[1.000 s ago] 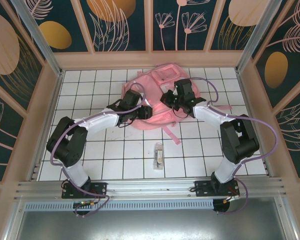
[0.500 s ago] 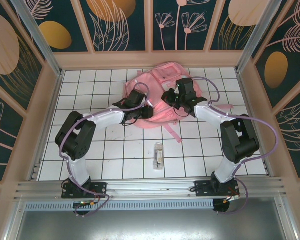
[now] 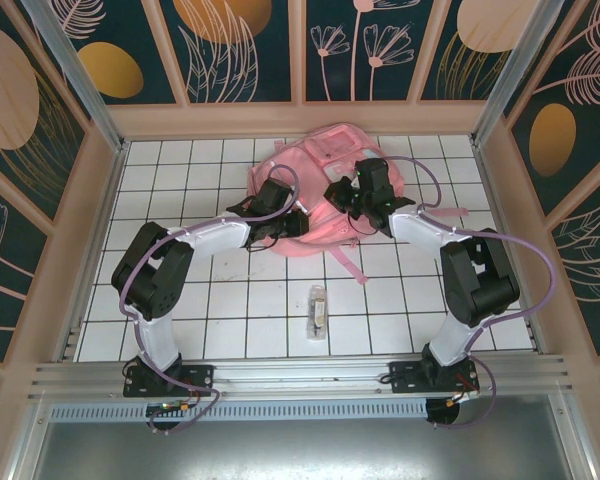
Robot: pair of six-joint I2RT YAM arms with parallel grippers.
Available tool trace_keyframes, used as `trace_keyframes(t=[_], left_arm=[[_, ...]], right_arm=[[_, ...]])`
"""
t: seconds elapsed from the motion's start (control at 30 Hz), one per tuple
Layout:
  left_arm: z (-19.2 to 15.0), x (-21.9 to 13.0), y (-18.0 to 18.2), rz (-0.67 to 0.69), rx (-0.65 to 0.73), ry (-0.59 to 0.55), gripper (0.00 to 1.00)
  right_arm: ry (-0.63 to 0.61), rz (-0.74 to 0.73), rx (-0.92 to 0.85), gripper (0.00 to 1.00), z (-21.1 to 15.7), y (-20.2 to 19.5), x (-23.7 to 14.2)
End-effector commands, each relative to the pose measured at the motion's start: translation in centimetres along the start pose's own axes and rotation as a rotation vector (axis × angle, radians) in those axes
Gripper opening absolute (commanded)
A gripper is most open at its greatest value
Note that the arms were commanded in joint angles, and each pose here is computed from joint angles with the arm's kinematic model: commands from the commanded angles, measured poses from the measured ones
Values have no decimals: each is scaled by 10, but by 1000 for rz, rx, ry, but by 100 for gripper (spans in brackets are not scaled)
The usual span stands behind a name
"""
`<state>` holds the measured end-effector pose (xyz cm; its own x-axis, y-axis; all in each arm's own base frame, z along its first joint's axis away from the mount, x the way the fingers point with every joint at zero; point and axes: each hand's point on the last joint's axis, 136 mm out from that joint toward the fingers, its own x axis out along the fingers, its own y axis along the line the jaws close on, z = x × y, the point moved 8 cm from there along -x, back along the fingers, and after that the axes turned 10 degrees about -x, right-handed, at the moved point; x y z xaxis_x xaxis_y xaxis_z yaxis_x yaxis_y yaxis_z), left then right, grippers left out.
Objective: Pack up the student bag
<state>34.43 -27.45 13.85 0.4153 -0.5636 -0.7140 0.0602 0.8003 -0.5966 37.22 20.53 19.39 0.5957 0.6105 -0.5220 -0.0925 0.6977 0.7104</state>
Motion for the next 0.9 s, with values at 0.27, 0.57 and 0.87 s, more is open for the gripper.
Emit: trace_keyframes(t=[0.27, 0.57, 0.87], left_arm=[[-3, -26, -37, -174, 34, 13, 20], [3, -2, -17, 27, 87, -3, 35], [8, -1, -3, 183, 52, -48, 43]], right_arm=[[-13, 102, -29, 0, 2, 12, 5], [-8, 102, -24, 0, 0, 9, 7], [-24, 117, -29, 0, 3, 12, 2]])
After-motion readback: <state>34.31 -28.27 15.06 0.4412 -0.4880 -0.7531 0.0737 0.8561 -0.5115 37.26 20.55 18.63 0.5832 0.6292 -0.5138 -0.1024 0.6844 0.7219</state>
